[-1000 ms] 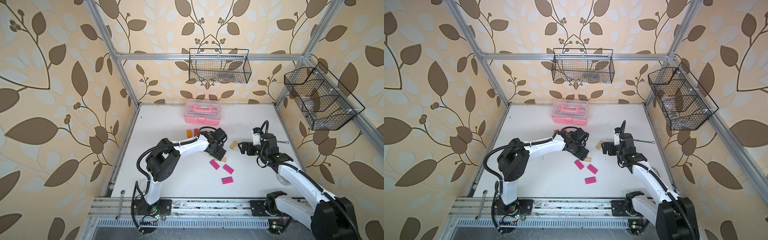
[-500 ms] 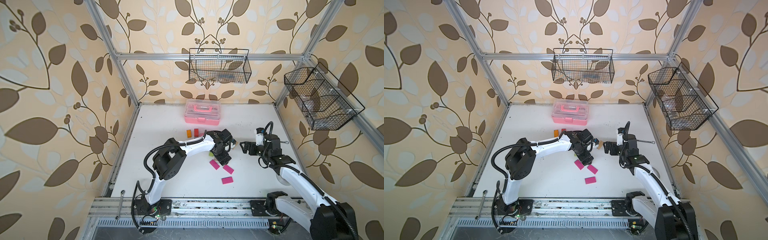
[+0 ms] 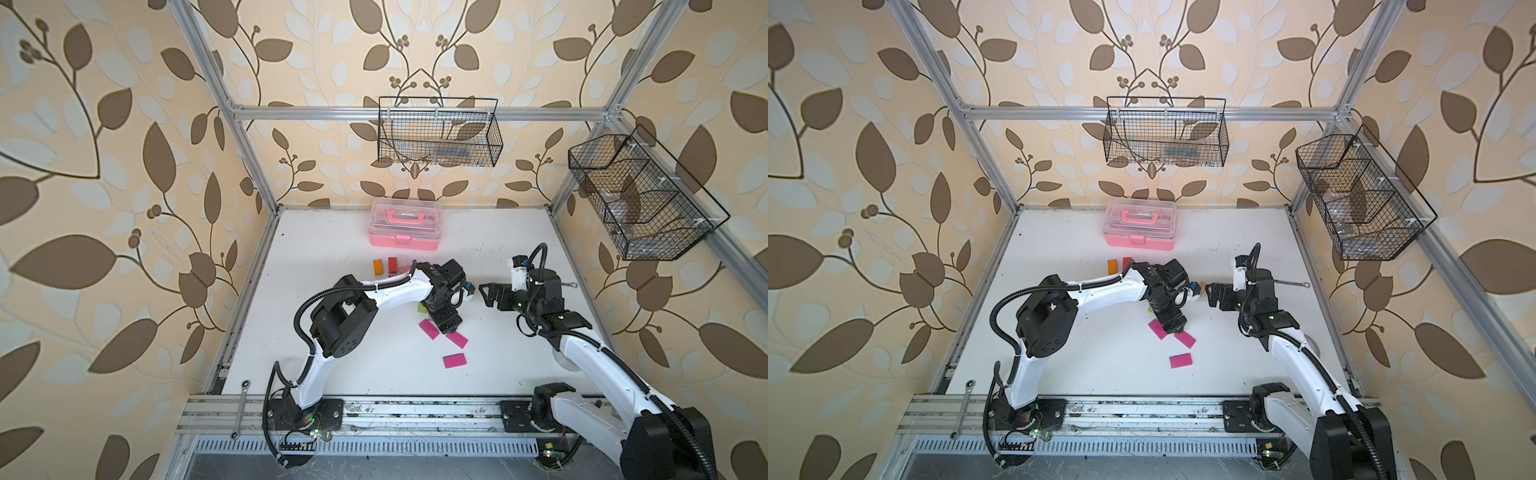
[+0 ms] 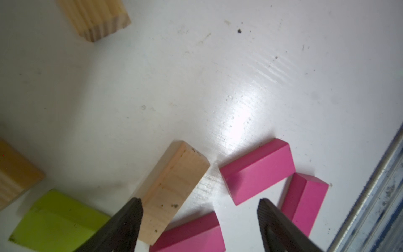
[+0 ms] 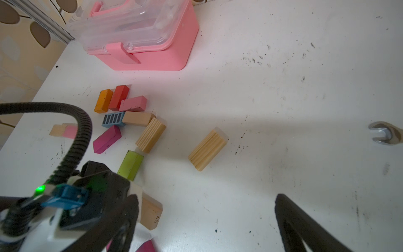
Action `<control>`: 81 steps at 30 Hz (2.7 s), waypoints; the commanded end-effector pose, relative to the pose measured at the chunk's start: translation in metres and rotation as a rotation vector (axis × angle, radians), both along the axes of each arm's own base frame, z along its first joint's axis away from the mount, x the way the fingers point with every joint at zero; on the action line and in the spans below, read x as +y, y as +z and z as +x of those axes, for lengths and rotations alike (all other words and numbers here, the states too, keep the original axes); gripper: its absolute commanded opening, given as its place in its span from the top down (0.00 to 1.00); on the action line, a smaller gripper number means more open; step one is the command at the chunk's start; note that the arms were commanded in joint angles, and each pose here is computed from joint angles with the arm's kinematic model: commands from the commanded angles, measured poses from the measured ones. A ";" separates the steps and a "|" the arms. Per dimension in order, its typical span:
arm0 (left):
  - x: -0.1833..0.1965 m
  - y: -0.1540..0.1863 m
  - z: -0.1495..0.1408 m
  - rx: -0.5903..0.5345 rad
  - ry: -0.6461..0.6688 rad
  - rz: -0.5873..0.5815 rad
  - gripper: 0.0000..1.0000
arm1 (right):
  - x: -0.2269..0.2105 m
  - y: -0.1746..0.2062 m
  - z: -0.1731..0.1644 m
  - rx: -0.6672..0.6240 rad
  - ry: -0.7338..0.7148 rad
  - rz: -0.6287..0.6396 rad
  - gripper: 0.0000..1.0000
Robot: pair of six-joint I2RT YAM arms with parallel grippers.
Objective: Assemble the number 7 with building blocks
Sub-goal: Pick up the building block from the center of the board.
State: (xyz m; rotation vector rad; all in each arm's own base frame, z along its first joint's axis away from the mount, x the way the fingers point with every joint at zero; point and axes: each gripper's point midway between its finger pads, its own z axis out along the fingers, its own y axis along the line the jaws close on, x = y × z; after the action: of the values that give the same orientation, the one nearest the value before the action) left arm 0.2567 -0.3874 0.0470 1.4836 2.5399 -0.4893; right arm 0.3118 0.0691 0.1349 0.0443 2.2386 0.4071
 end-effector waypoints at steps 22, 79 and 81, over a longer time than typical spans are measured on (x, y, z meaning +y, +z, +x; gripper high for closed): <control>0.043 0.036 0.065 -0.121 0.300 0.003 0.25 | 0.013 0.003 -0.005 -0.033 0.059 0.007 0.02; 0.137 0.012 0.029 -0.088 0.627 0.144 0.74 | 0.075 0.016 -0.002 -0.081 0.274 -0.008 0.02; 0.156 0.017 0.024 -0.116 0.695 0.166 0.73 | 0.080 0.016 0.000 -0.081 0.286 -0.008 0.02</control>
State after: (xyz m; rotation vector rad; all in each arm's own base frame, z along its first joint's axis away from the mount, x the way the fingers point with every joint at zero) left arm 0.2776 -0.2518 0.0383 0.7294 2.8461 -0.1306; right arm 0.3005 0.1406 0.1320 -0.2545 2.2360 0.5416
